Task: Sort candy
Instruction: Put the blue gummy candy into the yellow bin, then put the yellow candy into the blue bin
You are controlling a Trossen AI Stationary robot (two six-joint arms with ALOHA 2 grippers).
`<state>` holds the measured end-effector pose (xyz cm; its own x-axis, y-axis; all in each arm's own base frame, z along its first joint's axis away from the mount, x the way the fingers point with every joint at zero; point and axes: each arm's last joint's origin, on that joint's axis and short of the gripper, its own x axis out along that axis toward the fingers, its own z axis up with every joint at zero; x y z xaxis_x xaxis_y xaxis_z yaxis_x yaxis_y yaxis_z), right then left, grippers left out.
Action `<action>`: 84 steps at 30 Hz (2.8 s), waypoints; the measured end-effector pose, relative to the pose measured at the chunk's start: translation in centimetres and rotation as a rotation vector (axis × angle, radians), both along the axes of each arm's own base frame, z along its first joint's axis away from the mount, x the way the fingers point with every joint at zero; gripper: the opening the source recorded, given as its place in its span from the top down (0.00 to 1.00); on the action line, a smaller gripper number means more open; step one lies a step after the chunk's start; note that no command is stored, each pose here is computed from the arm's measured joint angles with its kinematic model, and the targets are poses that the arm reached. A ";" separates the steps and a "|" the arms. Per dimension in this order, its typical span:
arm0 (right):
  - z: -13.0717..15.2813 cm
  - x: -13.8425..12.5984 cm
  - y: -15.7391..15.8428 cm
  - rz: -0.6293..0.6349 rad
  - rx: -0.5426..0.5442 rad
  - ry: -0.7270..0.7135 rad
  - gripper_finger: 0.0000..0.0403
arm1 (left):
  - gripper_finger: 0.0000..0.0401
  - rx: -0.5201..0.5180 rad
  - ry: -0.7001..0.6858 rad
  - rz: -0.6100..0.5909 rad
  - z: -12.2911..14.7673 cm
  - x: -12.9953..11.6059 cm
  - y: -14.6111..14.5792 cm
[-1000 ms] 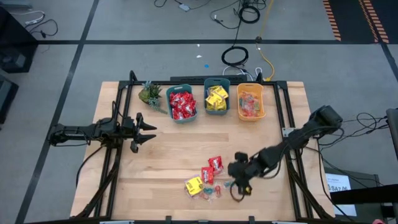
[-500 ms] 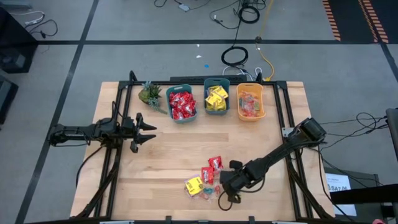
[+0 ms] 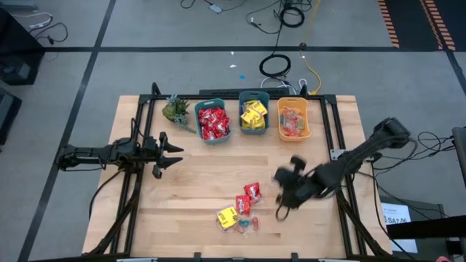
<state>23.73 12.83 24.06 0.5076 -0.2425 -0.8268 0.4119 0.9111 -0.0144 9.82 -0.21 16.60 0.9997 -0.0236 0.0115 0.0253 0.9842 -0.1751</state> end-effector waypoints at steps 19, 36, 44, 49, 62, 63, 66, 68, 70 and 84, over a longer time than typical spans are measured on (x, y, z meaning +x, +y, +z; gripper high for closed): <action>0.9 -6.1 -17.3 -0.631 -0.270 -0.216 0.98 | 0.54 -0.001 -0.025 0.000 0.2 0.0 0.0; -1.4 -7.0 -23.0 -0.817 -0.160 -0.114 0.58 | 0.54 -0.004 -0.077 0.000 0.7 0.0 0.0; -0.8 -7.2 -22.5 -0.711 -0.039 -0.154 0.50 | 0.54 -0.195 -0.072 -0.010 0.7 0.0 0.0; -0.4 -7.3 -22.0 -0.669 0.139 -0.224 0.51 | 0.54 -0.211 -0.073 -0.011 0.8 0.0 0.0; 0.3 -6.2 -20.1 -0.764 0.432 -0.394 0.51 | 0.54 -0.213 -0.080 0.031 0.8 0.0 0.1; 0.4 -5.8 -19.7 -0.758 0.434 -0.417 0.51 | 0.54 -0.213 -0.080 0.031 0.8 0.0 0.1; 1.3 -5.1 -18.1 -0.752 0.399 -0.459 0.51 | 0.54 -0.207 -0.093 0.012 0.9 -0.1 0.1; 1.6 -4.9 -17.1 -0.759 0.384 -0.481 0.51 | 0.54 -0.199 -0.102 -0.002 1.0 -0.1 0.0; 1.8 -4.7 -16.1 -0.760 0.403 -0.497 0.51 | 0.54 -0.147 -0.096 -0.002 1.0 -0.1 0.0; 1.6 -5.4 -8.4 -0.566 0.392 -0.494 0.51 | 0.54 0.172 0.095 0.092 4.7 -0.2 0.2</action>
<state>18.36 4.43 25.66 0.7209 -0.3111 -0.6193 0.6835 0.4672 0.5609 9.63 -0.02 21.26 0.9941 0.0742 -0.0788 -0.0746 0.9972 -0.0021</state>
